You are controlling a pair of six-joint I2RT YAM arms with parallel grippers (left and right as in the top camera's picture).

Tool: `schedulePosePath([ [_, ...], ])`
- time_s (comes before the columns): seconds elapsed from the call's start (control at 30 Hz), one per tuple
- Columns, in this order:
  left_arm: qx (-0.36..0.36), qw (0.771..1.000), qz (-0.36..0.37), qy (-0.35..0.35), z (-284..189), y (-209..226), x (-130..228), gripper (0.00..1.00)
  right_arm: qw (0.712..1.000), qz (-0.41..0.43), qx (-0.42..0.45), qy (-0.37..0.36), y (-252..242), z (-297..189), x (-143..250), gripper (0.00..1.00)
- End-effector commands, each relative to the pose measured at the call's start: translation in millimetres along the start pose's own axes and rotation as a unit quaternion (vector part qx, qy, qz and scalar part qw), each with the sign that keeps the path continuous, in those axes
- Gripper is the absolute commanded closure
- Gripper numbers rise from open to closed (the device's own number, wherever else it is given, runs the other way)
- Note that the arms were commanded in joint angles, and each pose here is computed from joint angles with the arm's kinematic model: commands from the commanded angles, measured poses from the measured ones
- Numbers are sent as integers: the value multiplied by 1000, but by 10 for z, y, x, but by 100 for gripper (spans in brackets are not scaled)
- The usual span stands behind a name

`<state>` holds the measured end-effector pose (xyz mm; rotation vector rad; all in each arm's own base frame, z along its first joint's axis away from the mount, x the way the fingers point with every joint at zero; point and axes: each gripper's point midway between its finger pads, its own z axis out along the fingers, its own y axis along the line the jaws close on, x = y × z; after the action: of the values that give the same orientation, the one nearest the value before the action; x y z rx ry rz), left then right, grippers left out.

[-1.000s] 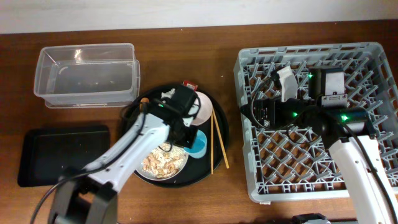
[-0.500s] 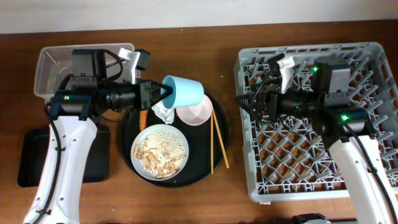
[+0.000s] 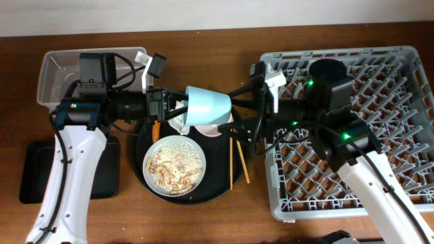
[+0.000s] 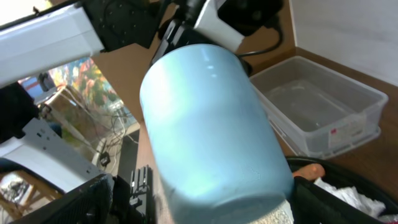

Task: Sort waste into correct bins and load items into the dishwasher rack
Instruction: 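Lift the blue cup and pass it to the right gripper, then place the blue cup upside down in the rack with the right gripper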

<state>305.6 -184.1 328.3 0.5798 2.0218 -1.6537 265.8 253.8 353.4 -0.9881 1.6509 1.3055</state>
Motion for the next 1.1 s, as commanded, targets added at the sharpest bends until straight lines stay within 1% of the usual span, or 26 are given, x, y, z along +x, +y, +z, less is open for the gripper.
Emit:
schedulePosePath([
  [0.0, 25, 1000, 9, 1, -1, -72, -7, 100, 1000, -14, 0, 4, 89, 135, -28, 14],
  [0.07, 31, 999, 9, 1, -1, -93, -5, 100, 1000, -15, 24, 2, 3, 150, -33, 16],
  [0.23, 71, 997, 9, 2, -17, -231, 1, 100, 999, -11, 38, 3, -100, 179, -15, 16],
  [0.33, 62, 998, 9, 2, -12, -199, -1, 100, 1000, -9, 22, 6, -63, 192, 2, 22],
  [0.43, 40, 999, 9, 1, -4, -126, -4, 100, 1000, -18, 16, 1, -37, 190, -32, 23],
  [0.47, 41, 999, 9, 1, -5, -126, -4, 100, 1000, -21, 16, -1, -33, 189, -45, 22],
  [0.5, 41, 999, 9, 1, -4, -127, -3, 100, 1000, -24, 16, -3, -33, 189, -54, 17],
  [0.6, 42, 999, 9, 3, 8, -135, 3, 100, 999, -35, 18, -10, -37, 185, -100, 11],
  [0.67, 46, 999, 10, 8, 40, -154, 20, 100, 999, -46, 17, -17, -30, 185, -145, 10],
  [0.73, 46, 999, 11, 11, 64, -161, 31, 100, 998, -51, 16, -20, -24, 185, -163, 13],
  [0.77, 44, 999, 11, 11, 70, -155, 33, 100, 998, -51, 14, -20, -16, 187, -160, 18],
  [0.8, 40, 999, 11, 11, 71, -142, 32, 100, 999, -50, 5, -18, 13, 188, -149, 25],
  [0.83, 37, 999, 11, 11, 71, -130, 31, 100, 999, -49, 1, -17, 27, 189, -143, 30],
  [0.93, 35, 999, 11, 11, 71, -123, 31, 99, 999, -48, -6, -15, 50, 187, -137, 32],
  [0.97, 31, 999, 11, 11, 72, -110, 30, 78, 999, -48, -5, -16, 45, 184, -139, 32],
  [1.0, 27, 1000, 11, 10, 70, -95, 28, 46, 999, -48, -4, -16, 45, 178, -142, 32],
  [1.07, 24, 1000, 19, 6, 52, -80, 0, 13, 999, -44, 10, -18, 1, 108, -155, 32],
])
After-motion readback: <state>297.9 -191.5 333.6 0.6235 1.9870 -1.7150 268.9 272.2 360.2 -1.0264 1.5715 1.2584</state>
